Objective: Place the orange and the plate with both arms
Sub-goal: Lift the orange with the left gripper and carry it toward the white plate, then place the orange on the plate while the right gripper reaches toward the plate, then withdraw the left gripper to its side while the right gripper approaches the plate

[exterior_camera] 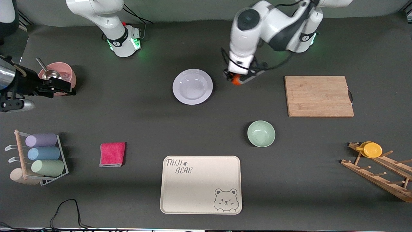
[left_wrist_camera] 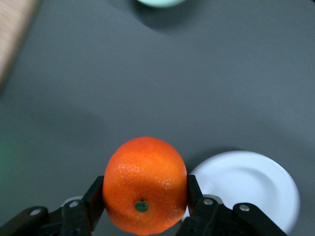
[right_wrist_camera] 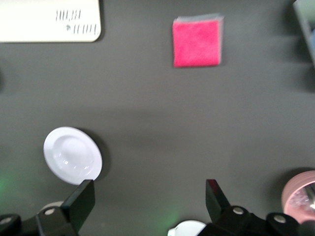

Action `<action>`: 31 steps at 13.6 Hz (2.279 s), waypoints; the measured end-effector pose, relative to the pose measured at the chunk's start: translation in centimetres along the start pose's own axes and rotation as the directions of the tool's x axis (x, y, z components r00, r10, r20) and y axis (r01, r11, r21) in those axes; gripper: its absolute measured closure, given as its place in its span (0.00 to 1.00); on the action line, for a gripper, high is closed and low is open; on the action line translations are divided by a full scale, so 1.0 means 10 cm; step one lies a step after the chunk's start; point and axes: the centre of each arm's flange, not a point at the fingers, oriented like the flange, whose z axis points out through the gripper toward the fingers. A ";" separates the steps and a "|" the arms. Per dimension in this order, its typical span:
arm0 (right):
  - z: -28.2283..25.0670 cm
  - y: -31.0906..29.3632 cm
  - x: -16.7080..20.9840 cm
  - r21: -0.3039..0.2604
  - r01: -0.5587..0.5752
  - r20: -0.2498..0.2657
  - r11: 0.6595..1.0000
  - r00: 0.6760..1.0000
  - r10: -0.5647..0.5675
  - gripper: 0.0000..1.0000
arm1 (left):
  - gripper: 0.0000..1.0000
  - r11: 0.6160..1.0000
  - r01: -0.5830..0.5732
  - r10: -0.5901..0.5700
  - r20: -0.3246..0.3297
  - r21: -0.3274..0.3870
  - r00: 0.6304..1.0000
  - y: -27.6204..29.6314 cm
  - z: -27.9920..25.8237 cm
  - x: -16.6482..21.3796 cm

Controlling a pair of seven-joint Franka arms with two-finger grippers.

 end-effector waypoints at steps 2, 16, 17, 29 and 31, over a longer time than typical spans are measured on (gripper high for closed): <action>0.24 -0.01 0.11 0.036 -0.005 0.075 0.999 0.997 0.002 0.00 | 0.30 0.999 -0.015 0.015 -0.001 -0.044 1.000 0.47 0.09 -0.35; 1.92 0.27 0.73 0.464 -0.019 0.248 0.886 0.963 -0.109 0.00 | 0.12 0.993 -0.114 0.113 0.034 0.017 0.993 1.24 1.33 -1.21; 2.08 0.30 0.72 0.488 -0.025 0.237 0.872 0.966 -0.105 0.00 | 0.02 0.993 -0.116 0.115 0.026 0.018 0.993 1.24 1.34 -1.22; 3.34 0.06 0.12 0.645 -0.133 0.170 0.753 0.985 0.028 0.00 | 0.00 0.999 -0.006 0.009 -0.059 0.052 0.998 0.57 -0.36 1.79; 3.49 -0.18 0.03 0.673 -0.165 0.177 0.721 0.982 0.060 0.00 | 0.00 0.996 -0.024 0.030 -0.063 0.087 0.998 0.16 -0.55 2.46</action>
